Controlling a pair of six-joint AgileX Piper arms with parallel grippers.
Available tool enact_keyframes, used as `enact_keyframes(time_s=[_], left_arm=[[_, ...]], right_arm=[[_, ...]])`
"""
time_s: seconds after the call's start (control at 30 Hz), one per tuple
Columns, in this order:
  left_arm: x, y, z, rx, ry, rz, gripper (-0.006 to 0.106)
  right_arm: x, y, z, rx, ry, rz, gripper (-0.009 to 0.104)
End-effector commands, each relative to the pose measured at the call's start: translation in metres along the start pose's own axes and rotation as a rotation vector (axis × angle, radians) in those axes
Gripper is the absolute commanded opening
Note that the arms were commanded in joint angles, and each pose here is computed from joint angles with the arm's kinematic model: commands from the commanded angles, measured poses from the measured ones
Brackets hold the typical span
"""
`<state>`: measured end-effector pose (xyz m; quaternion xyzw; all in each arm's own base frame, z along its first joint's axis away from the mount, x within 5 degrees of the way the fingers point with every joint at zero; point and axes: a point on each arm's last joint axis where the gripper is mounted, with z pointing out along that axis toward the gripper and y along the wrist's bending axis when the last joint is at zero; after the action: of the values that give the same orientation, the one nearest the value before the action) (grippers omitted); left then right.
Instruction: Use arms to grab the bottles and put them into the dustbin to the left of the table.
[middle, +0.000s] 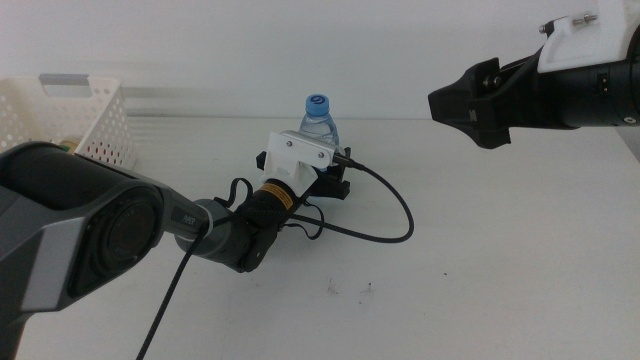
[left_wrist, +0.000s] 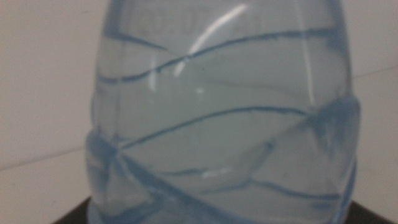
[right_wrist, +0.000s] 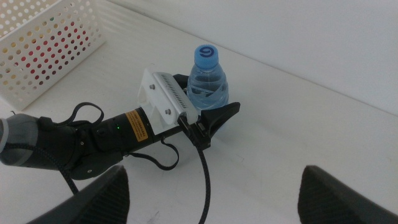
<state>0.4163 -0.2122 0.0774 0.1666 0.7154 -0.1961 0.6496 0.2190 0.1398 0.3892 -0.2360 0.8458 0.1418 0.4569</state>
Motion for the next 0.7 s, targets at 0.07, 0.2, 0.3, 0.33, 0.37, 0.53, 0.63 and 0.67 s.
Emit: enact_keyframes(time_s=[0.07,0.2,0.3,0.33,0.37,0.53,0.63,0.67], left_arm=[[-0.002,-0.001,0.001,0.015,0.002,0.013,0.049],[-0.011,-0.002,-0.004,0.026,-0.081,0.013,0.025],[-0.022,-0.004,-0.022,0.034,-0.109,0.009,0.014],[-0.028,-0.004,-0.031,0.025,-0.108,0.003,0.013],[-0.038,-0.004,-0.041,0.013,-0.115,-0.003,0.012],[-0.081,-0.004,-0.089,-0.052,-0.094,-0.005,0.012],[-0.114,-0.008,-0.113,-0.057,0.002,-0.011,0.012],[-0.126,-0.01,-0.121,-0.054,0.047,-0.005,0.012]], right_arm=[[-0.003,-0.002,-0.002,0.007,-0.019,-0.01,0.093],[-0.003,-0.002,-0.002,0.007,-0.019,-0.01,0.093],[-0.003,-0.002,-0.002,0.007,-0.019,-0.01,0.093],[-0.003,-0.002,-0.002,0.007,-0.019,-0.01,0.093],[-0.003,-0.002,-0.002,0.007,-0.019,-0.01,0.093],[-0.003,-0.002,-0.002,0.007,-0.019,-0.01,0.093],[-0.003,-0.002,-0.002,0.007,-0.019,-0.01,0.093],[-0.003,-0.002,-0.002,0.007,-0.019,-0.01,0.093]])
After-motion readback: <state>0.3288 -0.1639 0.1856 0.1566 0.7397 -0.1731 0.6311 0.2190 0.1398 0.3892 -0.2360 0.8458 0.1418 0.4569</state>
